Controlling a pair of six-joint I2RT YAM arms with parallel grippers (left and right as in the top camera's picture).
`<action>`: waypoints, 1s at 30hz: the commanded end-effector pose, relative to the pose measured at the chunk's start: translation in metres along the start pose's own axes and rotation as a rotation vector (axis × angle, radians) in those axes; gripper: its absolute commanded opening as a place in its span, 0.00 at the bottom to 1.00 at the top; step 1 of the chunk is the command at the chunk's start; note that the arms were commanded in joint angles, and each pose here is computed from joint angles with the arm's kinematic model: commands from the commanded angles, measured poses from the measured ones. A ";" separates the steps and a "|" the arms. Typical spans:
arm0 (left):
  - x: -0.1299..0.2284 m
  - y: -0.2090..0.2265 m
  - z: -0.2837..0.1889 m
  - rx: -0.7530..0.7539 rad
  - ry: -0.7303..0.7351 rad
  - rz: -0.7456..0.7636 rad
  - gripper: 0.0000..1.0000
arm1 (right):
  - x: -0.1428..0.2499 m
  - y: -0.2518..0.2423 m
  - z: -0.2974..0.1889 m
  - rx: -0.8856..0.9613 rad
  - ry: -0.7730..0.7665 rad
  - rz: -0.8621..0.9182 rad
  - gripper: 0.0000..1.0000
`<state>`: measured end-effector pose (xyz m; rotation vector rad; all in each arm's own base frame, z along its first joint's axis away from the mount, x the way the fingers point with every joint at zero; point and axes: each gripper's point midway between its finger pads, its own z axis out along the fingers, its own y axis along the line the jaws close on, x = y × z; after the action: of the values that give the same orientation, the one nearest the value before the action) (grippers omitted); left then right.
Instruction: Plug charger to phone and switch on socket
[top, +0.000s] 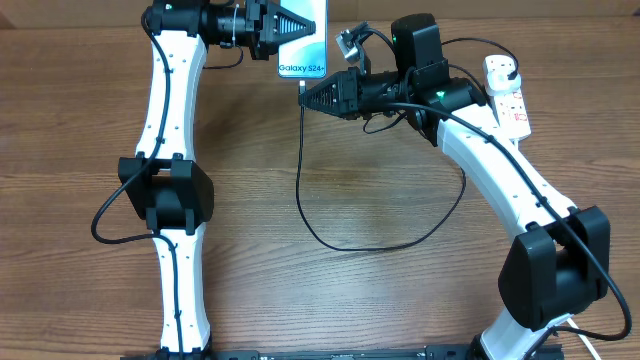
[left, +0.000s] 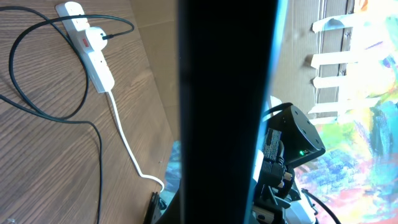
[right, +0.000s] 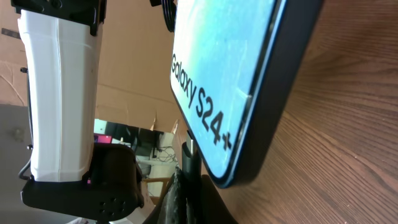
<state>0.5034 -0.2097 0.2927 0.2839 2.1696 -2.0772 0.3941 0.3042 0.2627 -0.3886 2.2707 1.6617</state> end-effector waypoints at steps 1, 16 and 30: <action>0.007 -0.022 0.007 0.052 0.034 0.072 0.04 | -0.007 0.015 -0.006 -0.011 -0.023 -0.035 0.04; 0.007 -0.021 0.007 0.049 0.032 0.074 0.04 | -0.009 0.014 -0.007 -0.004 -0.030 -0.034 0.04; 0.005 -0.018 0.007 0.029 0.024 0.073 0.04 | -0.014 0.010 -0.019 -0.012 -0.043 -0.013 0.04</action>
<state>0.5024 -0.2148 0.2915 0.2937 2.1772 -2.0698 0.3987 0.2945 0.2637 -0.3474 2.2773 1.6799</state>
